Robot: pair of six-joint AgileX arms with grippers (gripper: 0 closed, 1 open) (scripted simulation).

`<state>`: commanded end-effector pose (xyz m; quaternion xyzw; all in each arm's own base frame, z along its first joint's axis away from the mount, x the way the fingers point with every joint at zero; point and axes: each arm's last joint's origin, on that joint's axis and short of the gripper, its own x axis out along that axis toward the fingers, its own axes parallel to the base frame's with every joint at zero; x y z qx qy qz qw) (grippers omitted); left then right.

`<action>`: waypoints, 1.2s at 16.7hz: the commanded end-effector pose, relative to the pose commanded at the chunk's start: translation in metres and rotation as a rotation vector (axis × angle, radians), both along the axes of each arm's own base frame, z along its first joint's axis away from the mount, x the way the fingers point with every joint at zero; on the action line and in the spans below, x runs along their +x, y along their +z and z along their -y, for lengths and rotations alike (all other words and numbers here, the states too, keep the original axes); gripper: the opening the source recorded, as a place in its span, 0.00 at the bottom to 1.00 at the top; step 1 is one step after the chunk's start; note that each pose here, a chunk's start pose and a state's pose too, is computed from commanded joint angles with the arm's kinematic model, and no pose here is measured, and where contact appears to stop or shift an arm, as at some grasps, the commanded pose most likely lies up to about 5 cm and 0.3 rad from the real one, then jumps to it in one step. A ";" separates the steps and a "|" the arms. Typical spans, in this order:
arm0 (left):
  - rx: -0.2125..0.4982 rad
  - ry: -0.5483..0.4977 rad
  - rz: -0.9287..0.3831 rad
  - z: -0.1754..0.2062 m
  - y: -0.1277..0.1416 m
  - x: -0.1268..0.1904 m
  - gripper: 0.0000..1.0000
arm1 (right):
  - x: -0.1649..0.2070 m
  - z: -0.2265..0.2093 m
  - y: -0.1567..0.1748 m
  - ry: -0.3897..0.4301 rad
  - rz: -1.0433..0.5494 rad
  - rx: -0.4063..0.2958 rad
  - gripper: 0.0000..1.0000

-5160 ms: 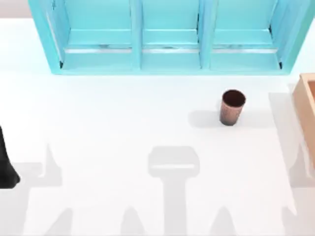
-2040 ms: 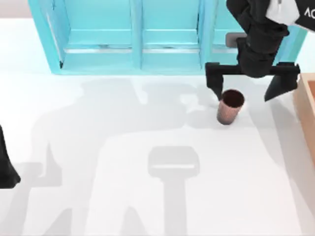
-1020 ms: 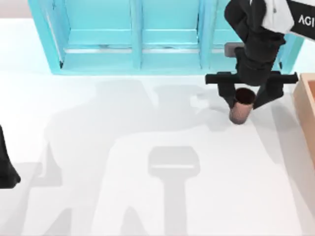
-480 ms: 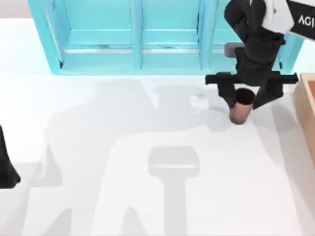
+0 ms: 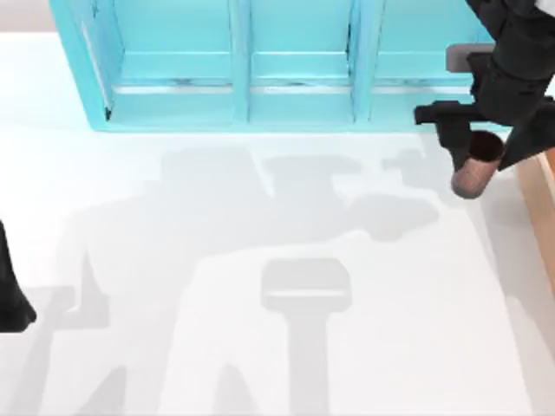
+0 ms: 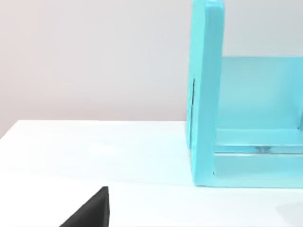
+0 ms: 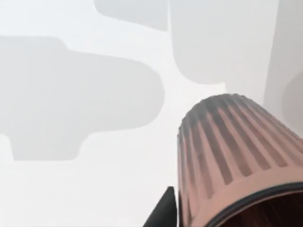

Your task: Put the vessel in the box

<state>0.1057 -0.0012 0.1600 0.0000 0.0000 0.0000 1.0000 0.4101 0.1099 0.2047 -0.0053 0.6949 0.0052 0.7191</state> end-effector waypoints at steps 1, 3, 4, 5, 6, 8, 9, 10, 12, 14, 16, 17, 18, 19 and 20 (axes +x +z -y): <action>0.000 0.000 0.000 0.000 0.000 0.000 1.00 | -0.005 0.023 0.019 0.004 0.025 0.005 0.00; 0.000 0.000 0.000 0.000 0.000 0.000 1.00 | -0.020 0.078 0.050 0.004 0.053 0.001 0.00; 0.000 0.000 0.000 0.000 0.000 0.000 1.00 | -0.030 0.108 0.060 -0.005 0.050 -0.006 0.00; 0.000 0.000 0.000 0.000 0.000 0.000 1.00 | -0.043 0.136 0.067 -0.016 0.040 -0.011 0.00; 0.000 0.000 0.000 0.000 0.000 0.000 1.00 | -0.056 0.159 0.072 -0.021 0.027 -0.014 0.00; 0.000 0.000 0.000 0.000 0.000 0.000 1.00 | -0.081 0.189 0.080 -0.024 0.002 -0.014 0.00; 0.000 0.000 0.000 0.000 0.000 0.000 1.00 | -0.091 0.198 0.083 -0.024 -0.004 -0.013 0.00; 0.000 0.000 0.000 0.000 0.000 0.000 1.00 | -0.099 0.204 0.086 -0.025 -0.005 -0.012 0.00; 0.000 0.000 0.000 0.000 0.000 0.000 1.00 | -0.104 0.207 0.089 -0.025 -0.004 -0.011 0.00; 0.000 0.000 0.000 0.000 0.000 0.000 1.00 | -0.104 0.207 0.089 -0.025 -0.004 -0.011 0.00; 0.000 0.000 0.000 0.000 0.000 0.000 1.00 | -0.103 0.206 0.088 -0.024 -0.003 -0.013 0.00; 0.000 0.000 0.000 0.000 0.000 0.000 1.00 | -0.102 0.206 0.084 -0.024 -0.003 -0.013 0.00; 0.000 0.000 0.000 0.000 0.000 0.000 1.00 | -0.102 0.206 0.078 -0.024 -0.004 -0.012 0.00; 0.000 0.000 0.000 0.000 0.000 0.000 1.00 | -0.101 0.207 0.069 -0.024 -0.005 -0.011 0.00; 0.000 0.000 0.000 0.000 0.000 0.000 1.00 | -0.101 0.207 0.059 -0.024 -0.002 -0.013 0.00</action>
